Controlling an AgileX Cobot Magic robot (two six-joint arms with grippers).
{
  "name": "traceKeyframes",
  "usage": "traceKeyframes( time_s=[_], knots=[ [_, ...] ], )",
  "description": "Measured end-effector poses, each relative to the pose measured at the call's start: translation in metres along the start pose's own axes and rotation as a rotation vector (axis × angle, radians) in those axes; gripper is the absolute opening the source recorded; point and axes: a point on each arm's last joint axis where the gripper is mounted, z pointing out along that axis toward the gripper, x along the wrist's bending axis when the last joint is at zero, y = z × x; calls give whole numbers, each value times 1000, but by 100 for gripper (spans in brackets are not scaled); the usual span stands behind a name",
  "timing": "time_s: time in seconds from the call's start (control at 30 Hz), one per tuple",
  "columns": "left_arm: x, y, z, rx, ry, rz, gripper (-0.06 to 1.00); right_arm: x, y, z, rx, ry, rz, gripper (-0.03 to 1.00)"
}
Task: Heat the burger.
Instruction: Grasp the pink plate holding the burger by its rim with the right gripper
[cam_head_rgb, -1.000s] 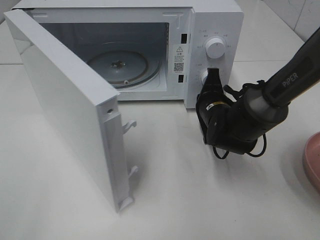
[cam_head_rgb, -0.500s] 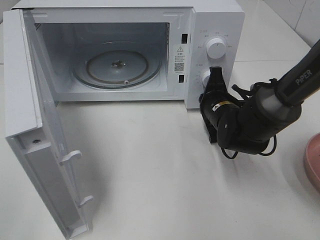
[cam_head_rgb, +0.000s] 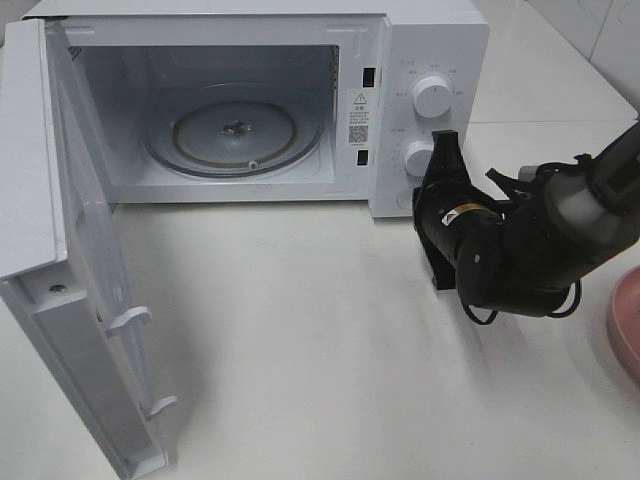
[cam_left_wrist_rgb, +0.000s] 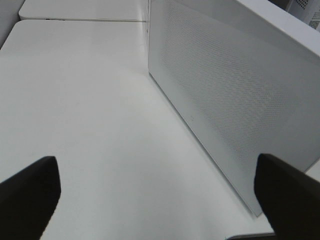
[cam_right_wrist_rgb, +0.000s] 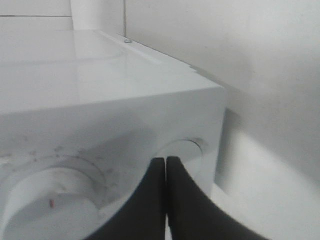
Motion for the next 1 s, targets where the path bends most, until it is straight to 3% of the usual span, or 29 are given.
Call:
traceKeyframes(
  time_s=[0.07, 0.43, 0.6, 1.0],
  knots=[
    [0, 0, 0, 0, 0, 0, 97, -5, -2, -9, 32, -56, -35, 1],
    [0, 0, 0, 0, 0, 0, 97, 1, 0, -35, 119, -146, -175, 1],
    [0, 0, 0, 0, 0, 0, 97, 11, 0, -56, 213, -214, -363, 1],
    [0, 0, 0, 0, 0, 0, 97, 28, -3, -83, 412, -247, -760, 2]
  ],
)
